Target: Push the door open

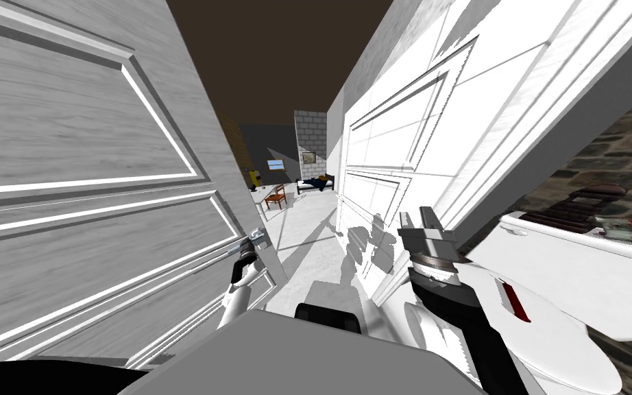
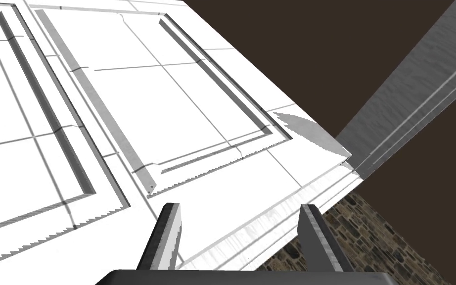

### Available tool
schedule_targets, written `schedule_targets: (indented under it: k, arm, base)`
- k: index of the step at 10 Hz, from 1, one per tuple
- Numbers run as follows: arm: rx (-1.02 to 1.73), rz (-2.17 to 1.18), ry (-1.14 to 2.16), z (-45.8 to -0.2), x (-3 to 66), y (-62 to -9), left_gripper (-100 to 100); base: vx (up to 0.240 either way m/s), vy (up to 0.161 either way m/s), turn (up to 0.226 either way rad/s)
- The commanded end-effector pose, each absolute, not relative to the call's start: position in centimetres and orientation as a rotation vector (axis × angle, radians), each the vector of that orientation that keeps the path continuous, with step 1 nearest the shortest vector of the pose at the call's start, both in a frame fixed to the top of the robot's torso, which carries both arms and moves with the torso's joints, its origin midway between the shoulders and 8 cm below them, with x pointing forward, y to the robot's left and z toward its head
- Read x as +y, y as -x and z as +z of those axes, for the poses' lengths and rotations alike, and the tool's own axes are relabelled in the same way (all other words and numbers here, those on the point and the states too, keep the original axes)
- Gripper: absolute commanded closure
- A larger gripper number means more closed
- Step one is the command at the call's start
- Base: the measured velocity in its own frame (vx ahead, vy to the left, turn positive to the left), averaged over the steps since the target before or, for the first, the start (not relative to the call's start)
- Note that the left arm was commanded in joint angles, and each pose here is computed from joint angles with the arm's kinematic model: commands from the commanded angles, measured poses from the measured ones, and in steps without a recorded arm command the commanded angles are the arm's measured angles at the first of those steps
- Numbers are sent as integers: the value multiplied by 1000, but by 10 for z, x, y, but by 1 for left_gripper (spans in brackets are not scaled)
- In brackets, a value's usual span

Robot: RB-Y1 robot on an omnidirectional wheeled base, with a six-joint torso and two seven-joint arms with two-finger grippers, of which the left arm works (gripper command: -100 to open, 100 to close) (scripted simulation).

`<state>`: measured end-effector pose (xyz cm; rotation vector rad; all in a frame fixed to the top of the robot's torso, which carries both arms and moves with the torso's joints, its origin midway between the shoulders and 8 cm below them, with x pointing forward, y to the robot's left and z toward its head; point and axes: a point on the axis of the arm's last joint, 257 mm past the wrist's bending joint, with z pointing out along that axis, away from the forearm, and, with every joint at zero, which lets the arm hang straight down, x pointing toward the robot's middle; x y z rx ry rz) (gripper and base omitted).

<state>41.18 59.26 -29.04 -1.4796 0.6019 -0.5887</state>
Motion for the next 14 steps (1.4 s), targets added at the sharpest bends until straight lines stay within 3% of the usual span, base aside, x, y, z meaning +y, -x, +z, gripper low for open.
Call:
schedule_targets:
  k: [1, 5, 14]
  arm:
    - [567, -560, 1482, -287, 607, -397, 100]
    - [529, -518, 1500, -288, 623, -375, 100]
    - [413, -409, 1521, -287, 662, -316, 100]
  base:
    - [180, 24, -32]
    - [140, 18, 5]
    - [193, 68, 37]
